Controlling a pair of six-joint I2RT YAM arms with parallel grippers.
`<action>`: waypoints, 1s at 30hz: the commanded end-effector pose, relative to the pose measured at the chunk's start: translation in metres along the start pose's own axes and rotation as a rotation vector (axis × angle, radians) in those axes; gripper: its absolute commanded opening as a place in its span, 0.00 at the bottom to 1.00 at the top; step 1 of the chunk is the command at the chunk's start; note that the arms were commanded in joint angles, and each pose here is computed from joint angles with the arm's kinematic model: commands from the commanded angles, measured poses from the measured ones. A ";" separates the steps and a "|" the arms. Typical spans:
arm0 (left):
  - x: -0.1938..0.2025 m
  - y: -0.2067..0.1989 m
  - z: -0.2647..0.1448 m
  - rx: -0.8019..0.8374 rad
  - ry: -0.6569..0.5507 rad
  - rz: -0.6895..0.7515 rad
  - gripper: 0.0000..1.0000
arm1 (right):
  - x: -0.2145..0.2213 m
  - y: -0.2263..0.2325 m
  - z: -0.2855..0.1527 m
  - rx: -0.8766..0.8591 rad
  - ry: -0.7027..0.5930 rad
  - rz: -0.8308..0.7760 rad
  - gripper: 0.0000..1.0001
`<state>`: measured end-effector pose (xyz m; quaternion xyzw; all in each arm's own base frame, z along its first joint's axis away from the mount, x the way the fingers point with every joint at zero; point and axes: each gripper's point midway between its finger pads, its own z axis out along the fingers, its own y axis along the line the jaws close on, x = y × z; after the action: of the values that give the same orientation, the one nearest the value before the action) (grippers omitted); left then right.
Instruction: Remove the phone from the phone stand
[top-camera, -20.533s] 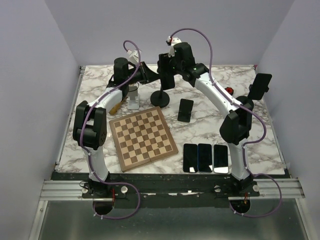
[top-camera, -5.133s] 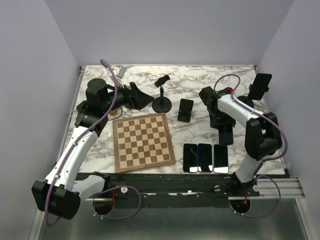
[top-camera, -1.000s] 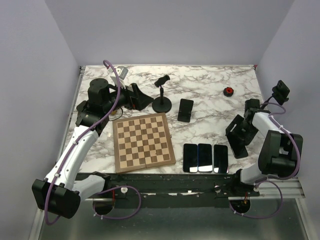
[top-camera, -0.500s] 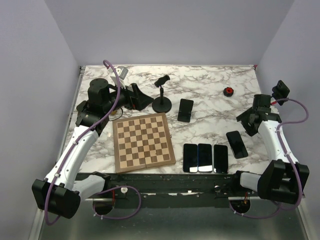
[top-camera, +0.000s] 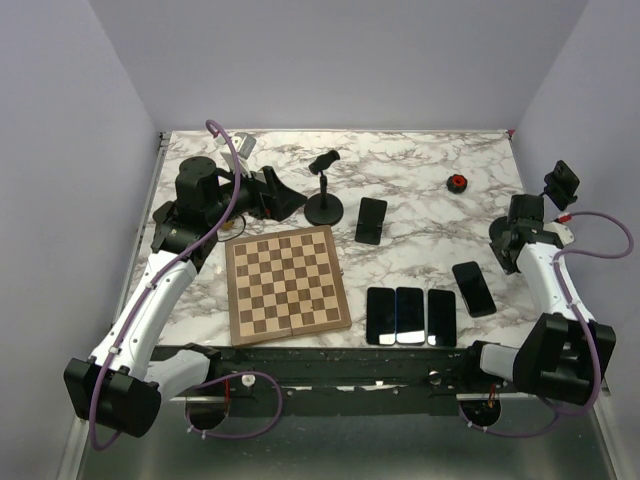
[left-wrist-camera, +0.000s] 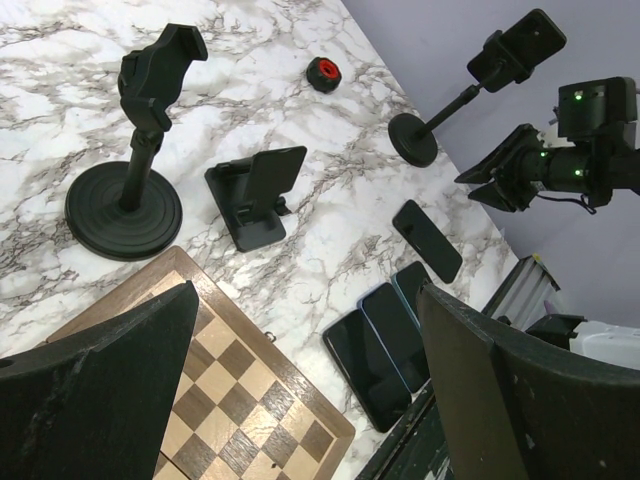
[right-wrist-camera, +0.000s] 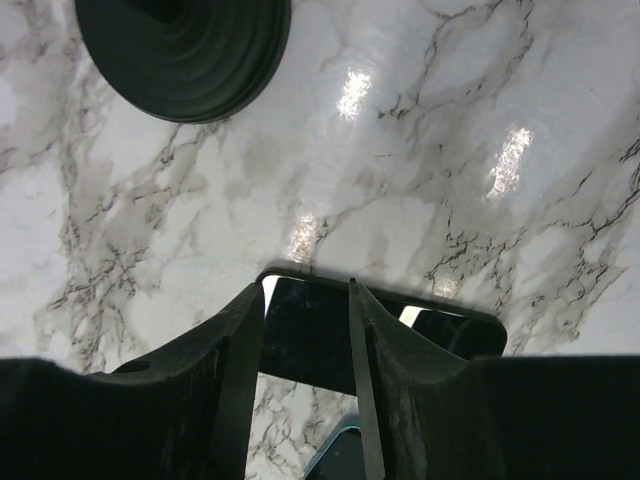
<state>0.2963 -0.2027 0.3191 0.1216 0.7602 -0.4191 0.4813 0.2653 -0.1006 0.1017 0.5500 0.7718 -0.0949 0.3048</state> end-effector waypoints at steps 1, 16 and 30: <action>-0.014 -0.008 -0.004 0.023 -0.033 0.032 0.99 | 0.011 -0.011 0.020 0.068 0.003 0.038 0.43; -0.014 -0.007 -0.004 0.021 -0.034 0.025 0.99 | 0.039 -0.043 0.042 0.127 -0.023 0.186 0.39; -0.016 -0.008 -0.006 0.021 -0.042 0.034 0.99 | 0.065 -0.038 0.060 0.106 0.089 0.110 0.46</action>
<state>0.2976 -0.2007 0.3191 0.1191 0.7606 -0.4176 0.4826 0.2390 -0.0997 0.0235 0.6149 0.7359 -0.1117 0.2607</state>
